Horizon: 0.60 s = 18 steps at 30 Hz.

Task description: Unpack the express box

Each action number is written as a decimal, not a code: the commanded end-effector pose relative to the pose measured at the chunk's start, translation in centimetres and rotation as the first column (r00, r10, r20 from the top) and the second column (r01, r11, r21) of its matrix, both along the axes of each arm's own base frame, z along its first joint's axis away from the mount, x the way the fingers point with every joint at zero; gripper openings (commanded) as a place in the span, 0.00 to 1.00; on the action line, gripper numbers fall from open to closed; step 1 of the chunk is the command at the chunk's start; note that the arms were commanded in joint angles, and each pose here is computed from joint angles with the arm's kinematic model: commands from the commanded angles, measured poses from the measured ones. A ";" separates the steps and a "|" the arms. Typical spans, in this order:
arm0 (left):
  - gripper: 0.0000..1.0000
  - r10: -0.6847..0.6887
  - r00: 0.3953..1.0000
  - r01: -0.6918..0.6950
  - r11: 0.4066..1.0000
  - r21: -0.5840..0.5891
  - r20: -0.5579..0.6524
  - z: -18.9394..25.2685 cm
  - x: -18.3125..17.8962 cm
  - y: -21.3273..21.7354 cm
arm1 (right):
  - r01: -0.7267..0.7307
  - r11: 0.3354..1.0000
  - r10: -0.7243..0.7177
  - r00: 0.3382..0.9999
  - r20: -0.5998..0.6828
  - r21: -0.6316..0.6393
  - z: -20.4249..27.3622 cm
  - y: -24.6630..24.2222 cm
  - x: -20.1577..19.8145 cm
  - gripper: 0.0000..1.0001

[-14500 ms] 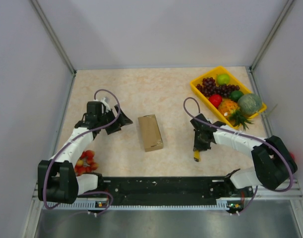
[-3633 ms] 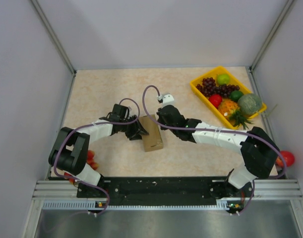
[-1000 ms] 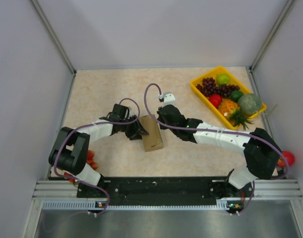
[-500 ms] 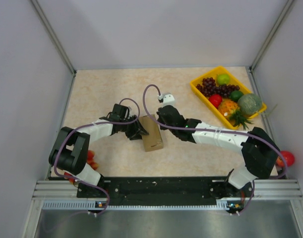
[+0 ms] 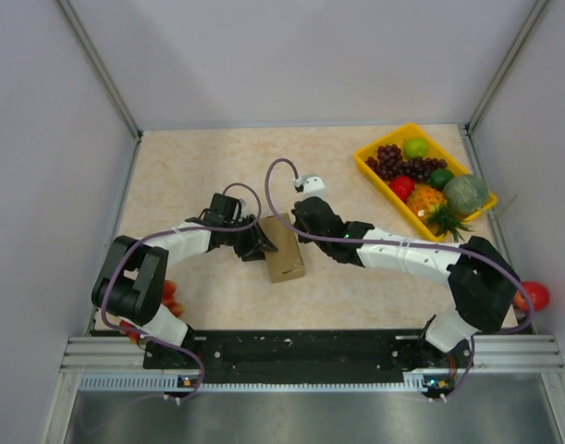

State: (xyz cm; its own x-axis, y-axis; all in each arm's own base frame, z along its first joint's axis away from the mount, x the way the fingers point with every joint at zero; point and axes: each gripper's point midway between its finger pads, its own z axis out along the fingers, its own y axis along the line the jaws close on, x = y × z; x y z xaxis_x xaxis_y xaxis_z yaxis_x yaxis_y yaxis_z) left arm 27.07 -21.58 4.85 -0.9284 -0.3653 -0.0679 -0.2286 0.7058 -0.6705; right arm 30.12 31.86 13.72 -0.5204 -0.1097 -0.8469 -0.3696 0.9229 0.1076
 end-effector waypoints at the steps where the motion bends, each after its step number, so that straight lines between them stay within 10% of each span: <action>1: 0.31 0.054 0.997 -0.047 0.991 0.126 -0.053 -2.9 -0.3 1.9 | -0.009 1.000 0.008 0.999 0.035 0.005 1.5 1.2 0.5 0.00; 18: 0.30 0.132 0.984 -0.118 0.987 0.110 -0.121 -2.3 -0.2 1.9 | -0.041 0.984 0.047 0.998 0.033 -0.176 0.7 1.0 -0.3 0.00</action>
State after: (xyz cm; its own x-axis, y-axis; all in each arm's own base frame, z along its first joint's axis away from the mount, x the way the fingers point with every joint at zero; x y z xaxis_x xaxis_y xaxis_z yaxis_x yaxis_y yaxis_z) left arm 27.09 -21.64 4.96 -0.9210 -0.3882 -0.0326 -0.2715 0.6995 -0.6611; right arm 30.06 32.52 13.03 -0.4979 -0.2337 -0.8351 -0.4009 0.9159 -0.0173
